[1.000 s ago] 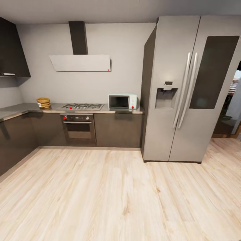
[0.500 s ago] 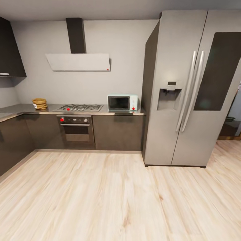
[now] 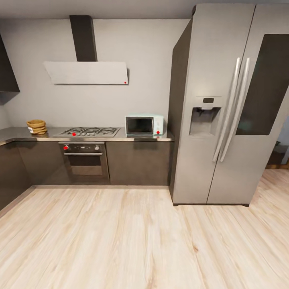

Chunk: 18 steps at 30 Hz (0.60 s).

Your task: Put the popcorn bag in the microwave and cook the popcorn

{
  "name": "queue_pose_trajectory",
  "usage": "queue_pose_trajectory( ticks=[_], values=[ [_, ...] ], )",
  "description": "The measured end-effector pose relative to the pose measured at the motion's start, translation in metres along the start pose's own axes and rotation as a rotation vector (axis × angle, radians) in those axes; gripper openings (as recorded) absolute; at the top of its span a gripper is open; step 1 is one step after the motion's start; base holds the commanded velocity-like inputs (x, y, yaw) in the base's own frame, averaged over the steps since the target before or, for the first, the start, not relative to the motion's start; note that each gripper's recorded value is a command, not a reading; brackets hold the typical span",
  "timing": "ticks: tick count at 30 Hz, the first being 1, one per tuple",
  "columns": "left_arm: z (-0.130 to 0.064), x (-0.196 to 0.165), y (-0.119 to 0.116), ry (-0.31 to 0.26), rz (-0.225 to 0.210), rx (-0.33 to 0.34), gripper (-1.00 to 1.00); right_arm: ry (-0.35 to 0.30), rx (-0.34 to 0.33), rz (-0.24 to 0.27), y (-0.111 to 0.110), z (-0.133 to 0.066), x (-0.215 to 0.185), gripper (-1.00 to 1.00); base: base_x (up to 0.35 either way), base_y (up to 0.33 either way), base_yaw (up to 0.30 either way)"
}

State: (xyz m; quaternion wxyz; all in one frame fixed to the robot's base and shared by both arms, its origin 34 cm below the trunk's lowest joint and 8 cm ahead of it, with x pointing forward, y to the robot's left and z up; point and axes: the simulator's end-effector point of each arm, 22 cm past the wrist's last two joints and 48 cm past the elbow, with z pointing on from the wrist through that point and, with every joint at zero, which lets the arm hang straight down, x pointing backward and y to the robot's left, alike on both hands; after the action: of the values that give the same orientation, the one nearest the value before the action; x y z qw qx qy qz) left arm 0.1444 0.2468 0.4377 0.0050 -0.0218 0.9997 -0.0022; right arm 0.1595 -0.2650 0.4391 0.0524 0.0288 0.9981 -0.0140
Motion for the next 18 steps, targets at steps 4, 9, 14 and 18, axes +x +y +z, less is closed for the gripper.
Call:
queue_pose_trajectory(
  ticks=[4, 9, 14, 18],
  values=[
    [0.0000, -0.0005, 0.0000, -0.001, 0.000, 0.000, 1.00, 0.001, 0.000, -0.001, 0.0001, 0.0000, 0.0002, 1.00, 0.322, 0.150, -0.002],
    [0.0000, -0.0004, 0.0000, -0.001, 0.000, 0.000, 1.00, 0.001, 0.000, -0.002, 0.0001, 0.0000, 0.0002, 1.00, 0.322, 0.164, 0.000],
    [0.0000, 0.0001, -0.0010, 0.000, 0.001, 0.001, 1.00, 0.001, -0.002, -0.011, 0.0004, 0.0000, 0.0002, 1.00, 0.321, 0.165, 0.000],
    [0.0000, 0.0002, -0.0005, 0.002, 0.000, 0.001, 1.00, 0.001, -0.002, -0.010, 0.0004, 0.0000, 0.0001, 1.00, 0.321, 0.143, 0.000]
  ],
)
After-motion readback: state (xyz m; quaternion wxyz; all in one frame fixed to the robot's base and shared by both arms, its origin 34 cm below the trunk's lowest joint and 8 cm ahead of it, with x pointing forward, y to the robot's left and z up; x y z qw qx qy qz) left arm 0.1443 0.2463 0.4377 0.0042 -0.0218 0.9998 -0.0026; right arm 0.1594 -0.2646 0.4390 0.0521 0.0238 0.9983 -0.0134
